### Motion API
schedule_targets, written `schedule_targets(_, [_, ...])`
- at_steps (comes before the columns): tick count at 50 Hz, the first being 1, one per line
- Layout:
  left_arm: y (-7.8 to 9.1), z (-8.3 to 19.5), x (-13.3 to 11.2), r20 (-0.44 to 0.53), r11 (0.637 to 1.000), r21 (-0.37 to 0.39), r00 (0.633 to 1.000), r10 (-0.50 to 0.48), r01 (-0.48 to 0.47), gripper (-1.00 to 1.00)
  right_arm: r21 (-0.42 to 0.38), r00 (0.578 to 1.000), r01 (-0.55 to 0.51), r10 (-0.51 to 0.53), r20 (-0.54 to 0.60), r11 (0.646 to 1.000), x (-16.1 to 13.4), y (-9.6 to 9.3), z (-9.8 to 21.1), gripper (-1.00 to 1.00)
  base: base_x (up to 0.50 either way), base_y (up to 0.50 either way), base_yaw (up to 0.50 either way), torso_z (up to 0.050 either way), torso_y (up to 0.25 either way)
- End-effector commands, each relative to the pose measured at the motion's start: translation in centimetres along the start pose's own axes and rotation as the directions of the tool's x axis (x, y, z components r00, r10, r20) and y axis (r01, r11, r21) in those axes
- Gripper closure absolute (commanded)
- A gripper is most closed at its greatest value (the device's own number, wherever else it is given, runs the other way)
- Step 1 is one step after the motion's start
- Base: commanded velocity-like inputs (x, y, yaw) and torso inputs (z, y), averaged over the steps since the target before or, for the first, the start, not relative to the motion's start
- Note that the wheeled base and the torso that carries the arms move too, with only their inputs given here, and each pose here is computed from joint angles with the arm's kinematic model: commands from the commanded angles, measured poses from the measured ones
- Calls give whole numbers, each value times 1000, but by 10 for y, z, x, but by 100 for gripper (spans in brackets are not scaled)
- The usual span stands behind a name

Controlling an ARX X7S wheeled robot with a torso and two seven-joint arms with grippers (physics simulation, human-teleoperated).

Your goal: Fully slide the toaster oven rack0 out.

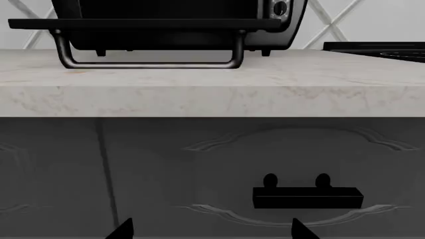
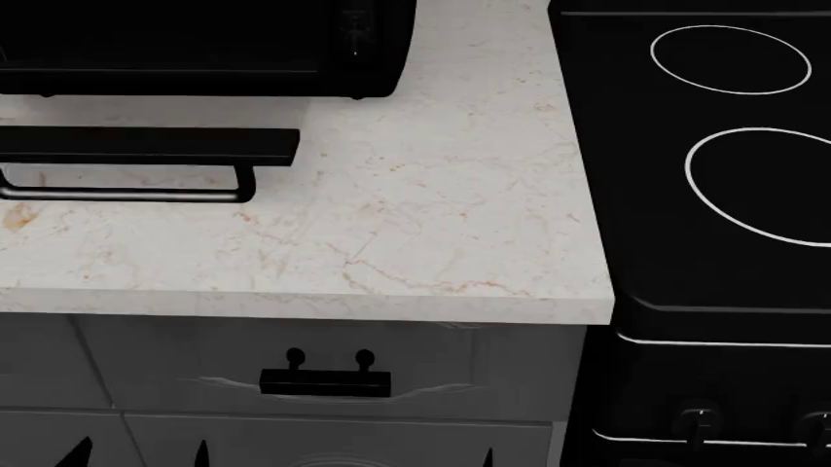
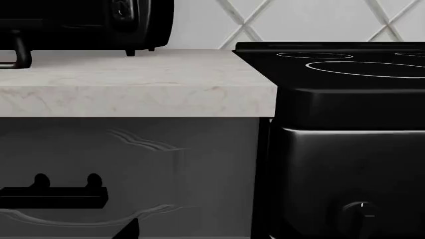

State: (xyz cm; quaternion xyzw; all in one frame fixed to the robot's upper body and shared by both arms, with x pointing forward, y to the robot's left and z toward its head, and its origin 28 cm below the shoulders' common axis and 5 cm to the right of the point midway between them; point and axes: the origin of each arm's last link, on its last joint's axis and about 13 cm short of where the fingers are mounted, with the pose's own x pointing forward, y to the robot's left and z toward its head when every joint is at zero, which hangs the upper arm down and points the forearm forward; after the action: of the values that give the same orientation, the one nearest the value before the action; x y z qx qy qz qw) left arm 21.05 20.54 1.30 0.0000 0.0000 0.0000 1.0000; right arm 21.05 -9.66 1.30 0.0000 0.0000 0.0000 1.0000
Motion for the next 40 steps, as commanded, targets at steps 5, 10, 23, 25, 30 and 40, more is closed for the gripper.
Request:
schedule_targets(5, [1, 1, -1, 2, 1000, 2, 1000, 3, -3, -100, -26, 1000, -7, 6, -30, 1000, 2, 2, 1, -100, 0, 0, 0, 0, 0])
schedule_targets(10, [2, 10, -2, -21, 999, -34, 1000, 12, -13, -100, -16, 1000, -11, 10, -27, 1000, 0, -2, 14, -100, 0, 0, 0, 0, 0])
schedule_targets(23, [8, 108, -10, 133, 999, 5, 990, 49, -50, -100, -151, 996, -32, 44, 78, 988, 13, -6, 120, -100, 0, 0, 0, 0, 0])
schedule_targets(25, [10, 118, -7, 139, 998, 13, 989, 60, -63, -100, -177, 996, -17, 31, 80, 984, 16, -9, 131, -100, 0, 0, 0, 0, 0])
schedule_targets(30, [12, 158, -1, 212, 996, 47, 975, 60, -71, -100, -231, 993, -26, 51, 104, 973, 26, -13, 172, -100, 0, 0, 0, 0, 0])
schedule_targets(40, [15, 210, 25, 239, 993, 96, 970, 46, -70, -100, -269, 987, -50, 89, 132, 962, 56, -19, 224, -100, 0, 0, 0, 0, 0])
